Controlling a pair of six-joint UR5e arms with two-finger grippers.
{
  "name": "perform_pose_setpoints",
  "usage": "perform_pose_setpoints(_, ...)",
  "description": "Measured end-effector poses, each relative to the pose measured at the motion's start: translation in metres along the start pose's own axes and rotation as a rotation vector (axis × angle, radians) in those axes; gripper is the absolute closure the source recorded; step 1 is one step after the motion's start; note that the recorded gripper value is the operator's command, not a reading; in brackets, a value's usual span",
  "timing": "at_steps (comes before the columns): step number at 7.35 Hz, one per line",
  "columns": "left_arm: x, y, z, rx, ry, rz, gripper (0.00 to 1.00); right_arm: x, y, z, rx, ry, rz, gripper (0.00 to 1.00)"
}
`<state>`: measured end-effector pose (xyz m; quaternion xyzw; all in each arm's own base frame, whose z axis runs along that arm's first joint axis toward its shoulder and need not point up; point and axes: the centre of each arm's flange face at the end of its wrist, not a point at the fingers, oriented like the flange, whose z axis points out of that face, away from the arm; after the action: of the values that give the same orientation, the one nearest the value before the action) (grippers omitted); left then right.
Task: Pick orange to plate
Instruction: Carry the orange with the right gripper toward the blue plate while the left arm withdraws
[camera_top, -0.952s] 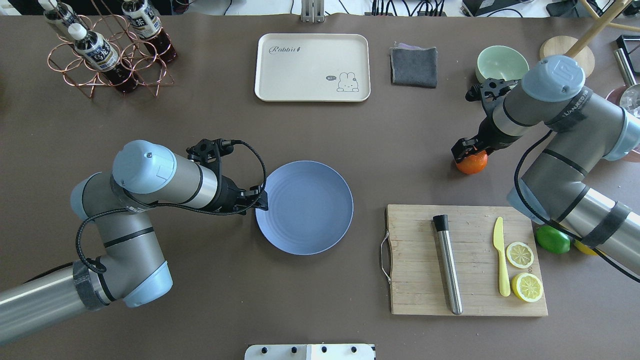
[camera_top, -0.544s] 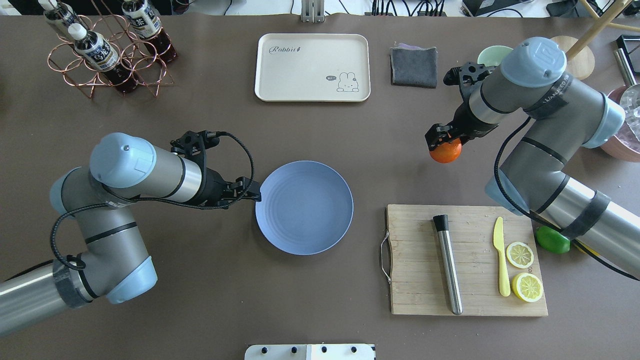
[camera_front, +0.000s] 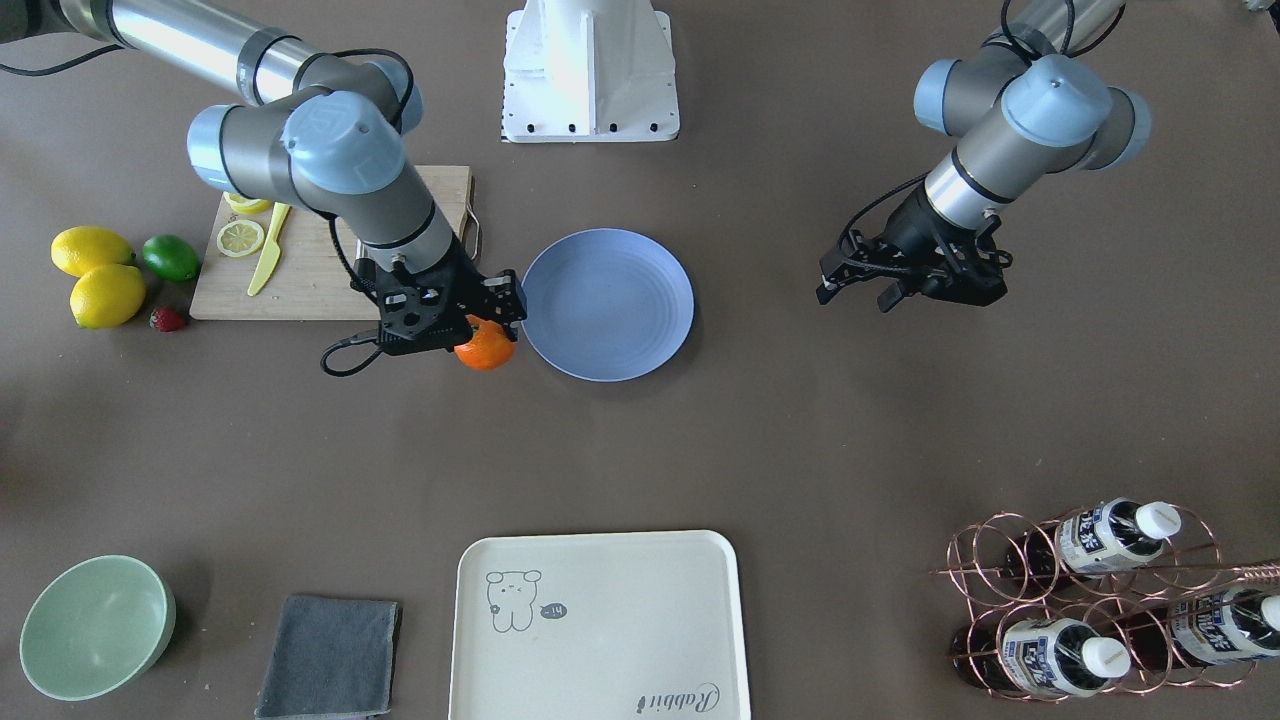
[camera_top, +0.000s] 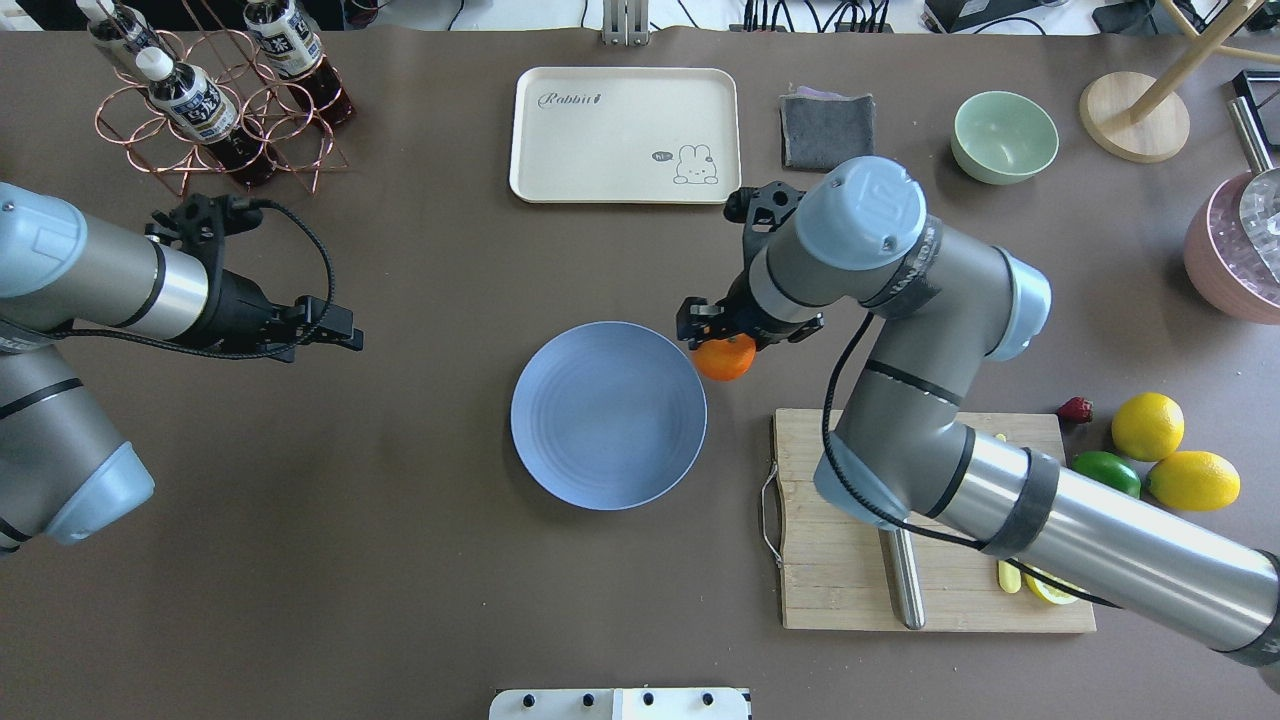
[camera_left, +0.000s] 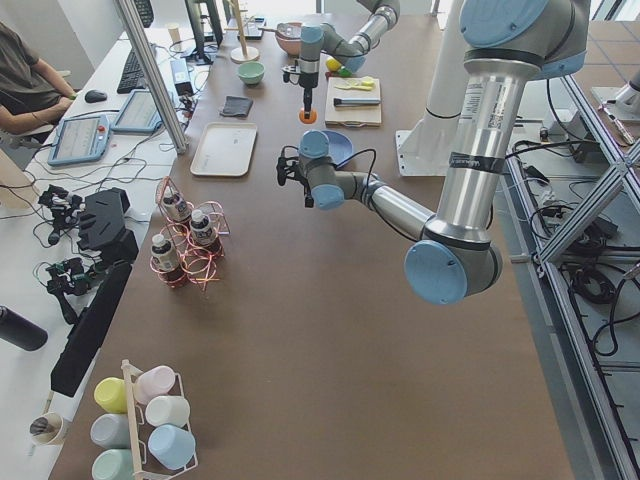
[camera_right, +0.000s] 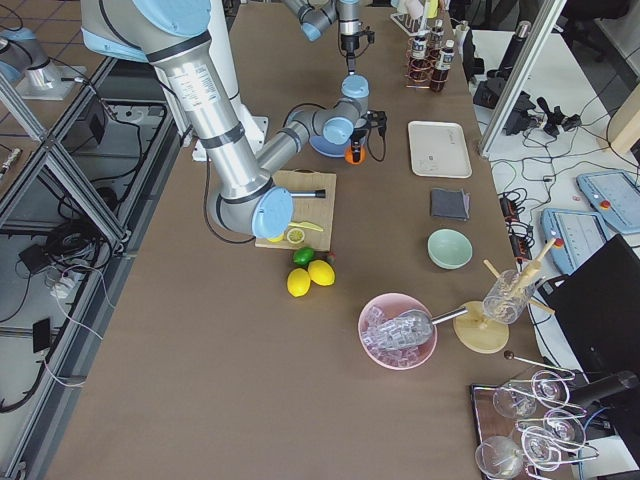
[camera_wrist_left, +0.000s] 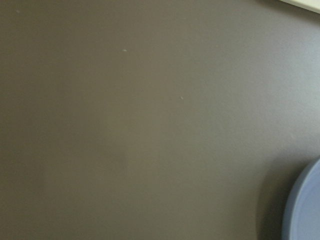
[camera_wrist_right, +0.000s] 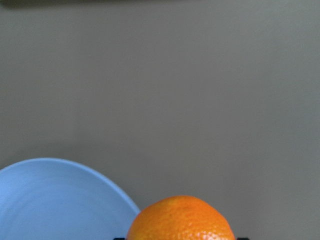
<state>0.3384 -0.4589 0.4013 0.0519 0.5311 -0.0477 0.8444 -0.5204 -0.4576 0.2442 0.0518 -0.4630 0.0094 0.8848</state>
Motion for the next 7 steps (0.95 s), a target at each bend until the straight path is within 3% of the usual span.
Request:
perform_pose_setpoints(3, -0.038, -0.015, -0.012, 0.025, -0.033, -0.016, 0.05, -0.094, 0.052, 0.009, 0.009, 0.034, 0.027, 1.0)
perform_pose_setpoints(7, -0.055, -0.006, -0.016, 0.029, -0.013, -0.004, 0.05, -0.103, 0.059, 0.031, 0.01, 0.072, 0.03, 1.0)
